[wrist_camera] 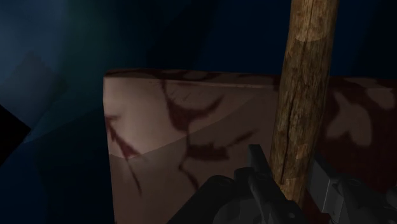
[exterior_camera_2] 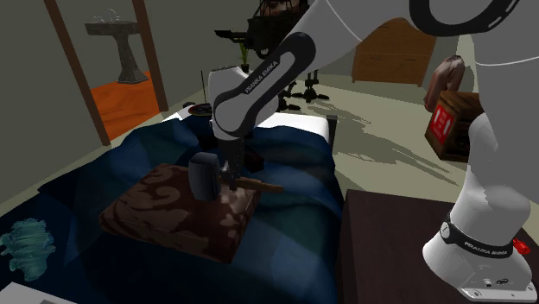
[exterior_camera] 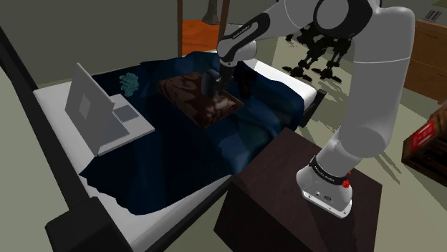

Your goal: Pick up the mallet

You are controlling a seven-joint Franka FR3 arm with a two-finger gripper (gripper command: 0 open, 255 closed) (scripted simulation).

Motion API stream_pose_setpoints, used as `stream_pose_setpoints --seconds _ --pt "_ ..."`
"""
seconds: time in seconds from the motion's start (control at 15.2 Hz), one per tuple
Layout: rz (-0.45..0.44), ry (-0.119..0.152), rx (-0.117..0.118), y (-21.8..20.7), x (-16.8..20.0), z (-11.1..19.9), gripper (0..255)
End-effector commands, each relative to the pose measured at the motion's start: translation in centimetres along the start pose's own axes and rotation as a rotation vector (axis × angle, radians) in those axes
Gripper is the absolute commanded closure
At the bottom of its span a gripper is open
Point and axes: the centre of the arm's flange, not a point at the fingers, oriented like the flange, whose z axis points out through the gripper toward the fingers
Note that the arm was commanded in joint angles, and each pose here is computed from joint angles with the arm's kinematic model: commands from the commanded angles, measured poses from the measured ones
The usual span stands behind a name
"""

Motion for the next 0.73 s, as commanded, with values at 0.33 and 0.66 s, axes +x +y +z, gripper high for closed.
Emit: stream_pose_setpoints --seconds 0.33,0.66 --pt "-0.002 0.000 0.001 -0.2 -0.1 -2.6 255" --pt "-0.002 0.000 0.001 -0.3 -0.2 -5.3 255"
